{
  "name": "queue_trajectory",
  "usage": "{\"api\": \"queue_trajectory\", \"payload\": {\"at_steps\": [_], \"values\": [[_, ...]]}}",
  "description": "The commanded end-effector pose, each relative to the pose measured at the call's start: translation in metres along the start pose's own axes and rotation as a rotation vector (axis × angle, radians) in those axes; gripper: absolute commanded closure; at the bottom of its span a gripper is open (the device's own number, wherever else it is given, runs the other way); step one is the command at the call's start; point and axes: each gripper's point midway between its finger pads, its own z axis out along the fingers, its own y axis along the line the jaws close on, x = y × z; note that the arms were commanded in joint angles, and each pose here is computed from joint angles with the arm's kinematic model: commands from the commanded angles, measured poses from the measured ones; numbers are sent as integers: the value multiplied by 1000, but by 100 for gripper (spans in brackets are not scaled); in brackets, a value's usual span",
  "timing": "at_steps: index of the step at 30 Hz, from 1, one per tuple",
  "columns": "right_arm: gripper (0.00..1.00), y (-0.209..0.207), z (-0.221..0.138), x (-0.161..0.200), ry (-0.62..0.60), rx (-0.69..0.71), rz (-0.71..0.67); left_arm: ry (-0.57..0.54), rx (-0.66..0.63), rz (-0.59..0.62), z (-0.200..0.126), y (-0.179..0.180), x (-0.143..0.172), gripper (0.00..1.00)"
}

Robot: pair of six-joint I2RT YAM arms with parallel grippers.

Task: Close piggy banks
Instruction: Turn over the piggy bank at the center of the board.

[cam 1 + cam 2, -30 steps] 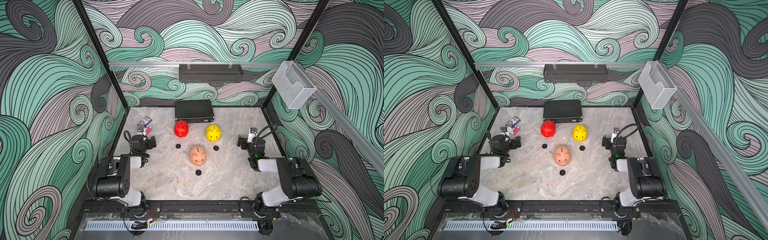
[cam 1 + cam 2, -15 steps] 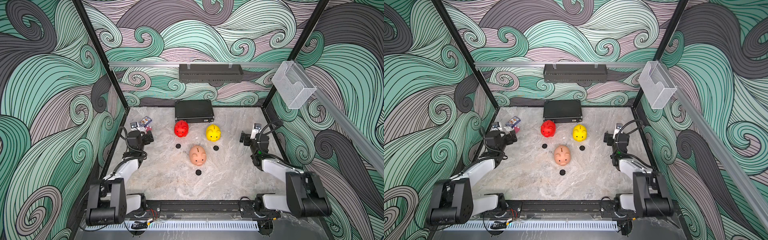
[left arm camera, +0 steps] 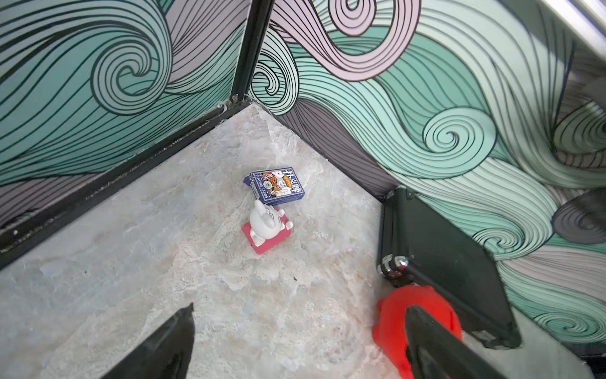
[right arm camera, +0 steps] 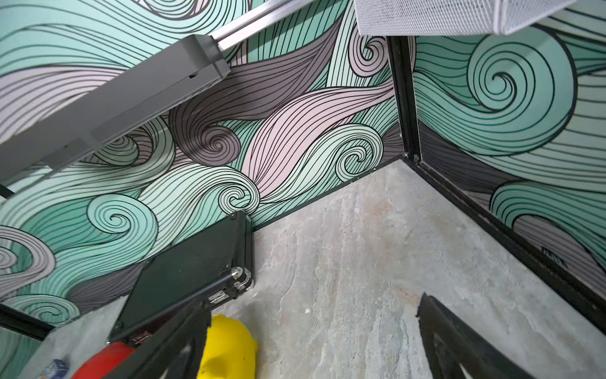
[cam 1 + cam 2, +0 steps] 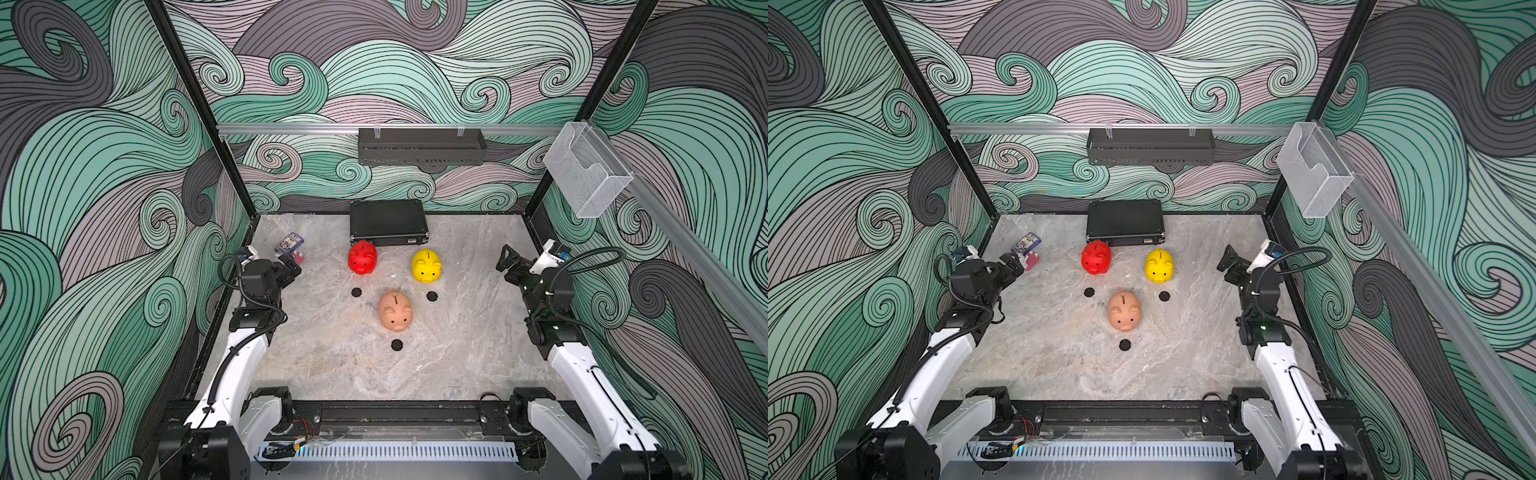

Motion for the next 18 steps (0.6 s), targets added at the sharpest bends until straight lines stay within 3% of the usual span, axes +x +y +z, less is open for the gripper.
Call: {"api": "queue_trajectory", "payload": {"at_steps": [1, 5, 9, 13, 18], "values": [[1, 4, -12, 21, 85, -48, 114, 62, 62, -100, -9, -8, 10, 2], [1, 26, -26, 41, 207, -178, 171, 187, 180, -66, -24, -35, 20, 2], [1, 46, -40, 69, 338, -311, 237, 417, 400, -78, -43, -73, 56, 9], [4, 68, -52, 93, 453, -434, 273, 610, 460, -37, -67, -84, 98, 12], [9, 97, -62, 119, 557, -541, 244, 754, 556, 63, -101, -112, 152, 13]]}}
